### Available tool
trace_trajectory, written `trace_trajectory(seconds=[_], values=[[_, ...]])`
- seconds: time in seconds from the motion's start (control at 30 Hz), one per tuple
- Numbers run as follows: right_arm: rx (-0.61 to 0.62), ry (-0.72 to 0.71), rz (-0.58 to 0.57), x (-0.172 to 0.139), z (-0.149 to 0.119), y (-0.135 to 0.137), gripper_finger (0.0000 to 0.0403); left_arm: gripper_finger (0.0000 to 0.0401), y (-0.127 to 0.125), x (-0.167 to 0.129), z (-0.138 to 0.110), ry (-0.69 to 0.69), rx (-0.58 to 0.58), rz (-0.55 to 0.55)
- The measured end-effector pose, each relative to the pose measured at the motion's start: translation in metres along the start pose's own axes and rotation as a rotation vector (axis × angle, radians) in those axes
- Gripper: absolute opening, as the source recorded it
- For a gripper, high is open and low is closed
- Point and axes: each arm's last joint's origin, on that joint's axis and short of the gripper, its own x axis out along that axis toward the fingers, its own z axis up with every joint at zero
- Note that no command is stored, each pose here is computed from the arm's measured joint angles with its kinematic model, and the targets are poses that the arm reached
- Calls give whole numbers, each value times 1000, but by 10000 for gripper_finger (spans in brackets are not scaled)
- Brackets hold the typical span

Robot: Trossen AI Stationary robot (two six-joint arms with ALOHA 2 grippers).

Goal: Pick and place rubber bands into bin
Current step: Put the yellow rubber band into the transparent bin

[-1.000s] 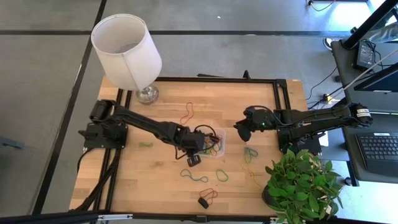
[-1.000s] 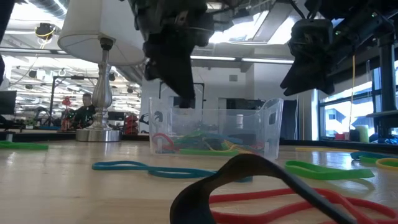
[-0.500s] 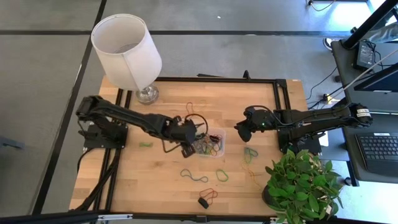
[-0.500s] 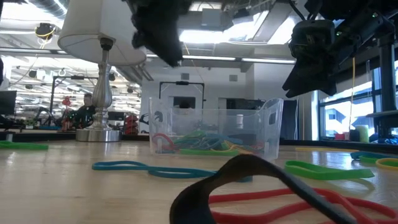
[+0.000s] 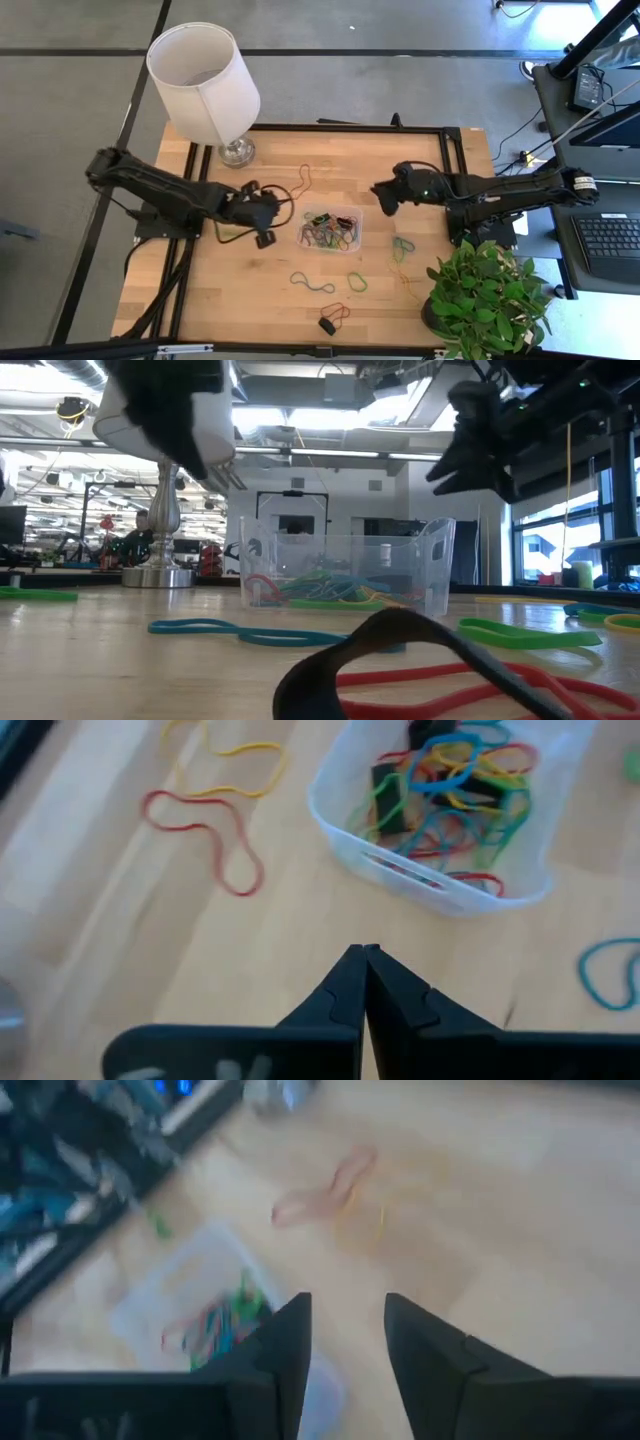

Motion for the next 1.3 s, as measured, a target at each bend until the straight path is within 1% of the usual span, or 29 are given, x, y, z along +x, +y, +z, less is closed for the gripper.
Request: trace_trajectory(seconds=[0.13, 0.23, 0.3, 0.33, 0.43, 0.5, 0.6, 0.67, 0.77, 0.9, 1.0, 1.13, 1.3], values=[[6, -114, -34, 6, 16, -4, 161, 1, 11, 1, -30, -94, -44, -112], [-16, -120, -102, 15, 33, -6, 189, 1, 21, 1, -48, -156, -83, -179], [-36, -86, -168, 22, 46, -6, 210, 2, 27, 0, -58, -186, -95, -204], [-45, -56, -210, 26, 52, -7, 221, 1, 30, -1, -62, -198, -94, -217], [-53, 100, -377, 38, 69, -13, 250, 1, 38, -5, -72, -234, -79, -230], [-69, 253, -503, 47, 77, -22, 265, 2, 43, -8, -76, -266, -71, -240], [-54, 524, -619, 61, 81, -42, 274, 2, 47, -13, -80, -300, -83, -253], [-45, 671, -648, 73, 79, -57, 275, 1, 50, -16, -81, -313, -89, -259], [-58, 860, -699, 86, 68, -77, 272, 2, 51, -19, -81, -330, -96, -267], [-55, 1008, -743, 98, 49, -95, 269, 1, 52, -19, -81, -331, -99, -269], [-52, 1043, -755, 106, 37, -105, 268, 1, 51, -19, -81, -331, -108, -270], [-62, 1019, -736, 114, 30, -112, 268, 2, 51, -19, -81, -331, -91, -267], [-87, 1000, -679, 118, 26, -115, 266, 1, 52, -19, -82, -327, -39, -256]])
